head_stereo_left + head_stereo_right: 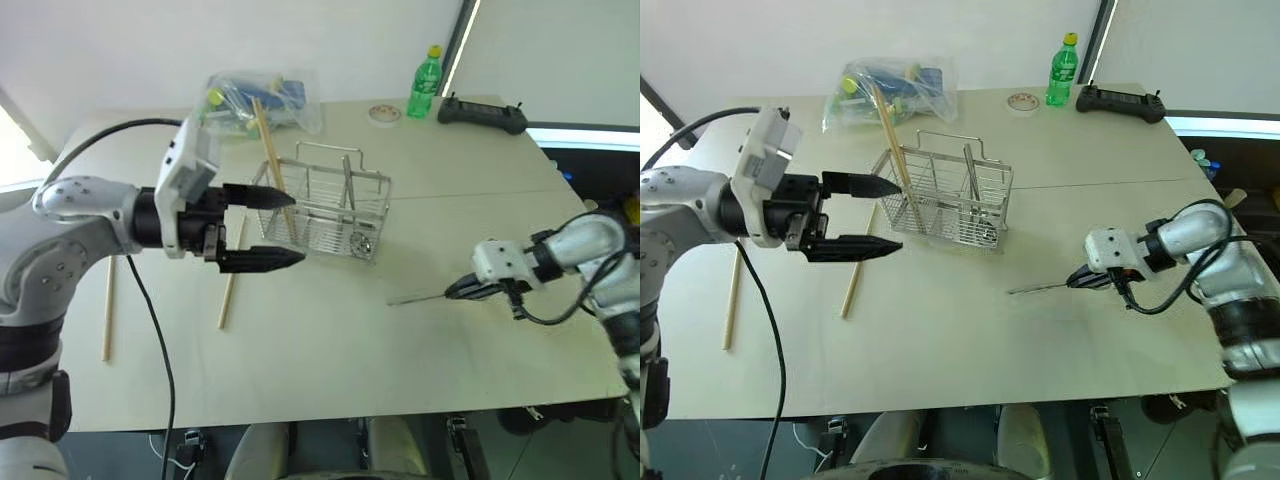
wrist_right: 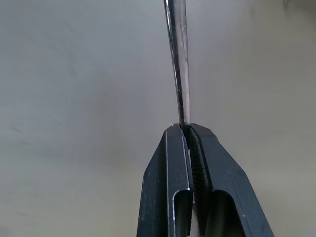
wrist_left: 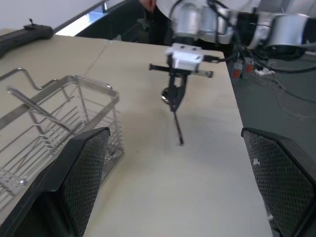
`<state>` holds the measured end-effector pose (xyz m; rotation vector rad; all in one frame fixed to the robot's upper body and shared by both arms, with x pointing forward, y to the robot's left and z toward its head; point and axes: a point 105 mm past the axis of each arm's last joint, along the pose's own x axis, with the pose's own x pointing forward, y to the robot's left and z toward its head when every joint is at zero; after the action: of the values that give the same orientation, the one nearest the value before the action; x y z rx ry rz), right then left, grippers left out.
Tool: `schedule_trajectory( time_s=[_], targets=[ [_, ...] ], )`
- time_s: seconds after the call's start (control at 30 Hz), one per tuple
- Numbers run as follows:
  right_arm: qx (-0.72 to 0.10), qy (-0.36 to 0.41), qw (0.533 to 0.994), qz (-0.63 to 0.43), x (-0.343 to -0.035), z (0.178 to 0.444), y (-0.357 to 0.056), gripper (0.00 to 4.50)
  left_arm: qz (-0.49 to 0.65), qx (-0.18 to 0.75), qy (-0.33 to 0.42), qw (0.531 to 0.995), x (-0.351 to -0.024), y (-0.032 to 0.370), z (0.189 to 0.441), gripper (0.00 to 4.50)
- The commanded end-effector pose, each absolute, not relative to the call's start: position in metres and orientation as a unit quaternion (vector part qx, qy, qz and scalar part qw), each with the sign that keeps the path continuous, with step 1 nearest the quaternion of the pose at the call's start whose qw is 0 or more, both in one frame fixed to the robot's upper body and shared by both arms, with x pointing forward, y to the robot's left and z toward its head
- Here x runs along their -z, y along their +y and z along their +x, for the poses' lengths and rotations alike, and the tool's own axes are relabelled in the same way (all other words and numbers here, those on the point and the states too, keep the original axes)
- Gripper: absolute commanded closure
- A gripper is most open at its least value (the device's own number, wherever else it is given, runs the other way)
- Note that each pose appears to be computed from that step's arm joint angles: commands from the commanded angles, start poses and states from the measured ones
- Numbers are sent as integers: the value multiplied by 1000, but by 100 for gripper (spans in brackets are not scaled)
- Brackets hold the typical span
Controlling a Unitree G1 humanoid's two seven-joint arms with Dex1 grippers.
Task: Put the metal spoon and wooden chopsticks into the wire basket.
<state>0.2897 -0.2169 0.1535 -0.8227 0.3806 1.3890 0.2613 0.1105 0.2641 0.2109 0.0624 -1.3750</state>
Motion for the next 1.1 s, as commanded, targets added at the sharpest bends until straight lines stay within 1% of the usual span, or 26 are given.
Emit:
schedule_trajectory(
  time_s=[0.03, 0.13, 0.17, 0.23, 0.33, 0.43, 0.53, 0.67, 0.7, 0.77, 0.87, 0.97, 1.1],
  targets=[
    [-599, 91, 742, -287, -211, 284, -191, 447, 110, 632, -2, 767, -276, 109, 263, 0],
    [-585, 53, 779, -218, -240, 280, -177, 447, 108, 629, -9, 770, -277, 109, 266, 0],
    [-574, 19, 799, -179, -258, 283, -167, 447, 107, 626, -14, 772, -278, 109, 268, 0],
    [-559, -28, 820, -118, -284, 287, -150, 447, 106, 623, -21, 775, -281, 110, 272, 0],
    [-544, -75, 835, -45, -308, 294, -119, 447, 104, 617, -30, 779, -285, 112, 275, 0],
    [-539, -93, 837, -11, -316, 297, -95, 447, 103, 616, -34, 781, -286, 113, 277, 0],
    [-531, -97, 842, 9, -315, 303, -77, 447, 105, 614, -35, 781, -286, 114, 278, 0],
    [-497, -86, 863, 26, -294, 325, -66, 447, 105, 609, -40, 785, -290, 115, 278, 0],
    [-491, -85, 867, 28, -292, 328, -66, 447, 105, 608, -41, 786, -290, 115, 278, 0],
    [-458, -85, 884, 34, -282, 343, -72, 447, 107, 604, -43, 789, -292, 117, 278, 0],
    [-412, -71, 907, 42, -260, 363, -81, 447, 108, 597, -45, 794, -294, 119, 278, 0],
    [-395, -61, 916, 32, -240, 370, -86, 447, 107, 594, -47, 796, -295, 120, 276, 0],
    [-385, -55, 921, 29, -231, 375, -90, 447, 107, 591, -47, 798, -296, 121, 276, 0]
  ],
)
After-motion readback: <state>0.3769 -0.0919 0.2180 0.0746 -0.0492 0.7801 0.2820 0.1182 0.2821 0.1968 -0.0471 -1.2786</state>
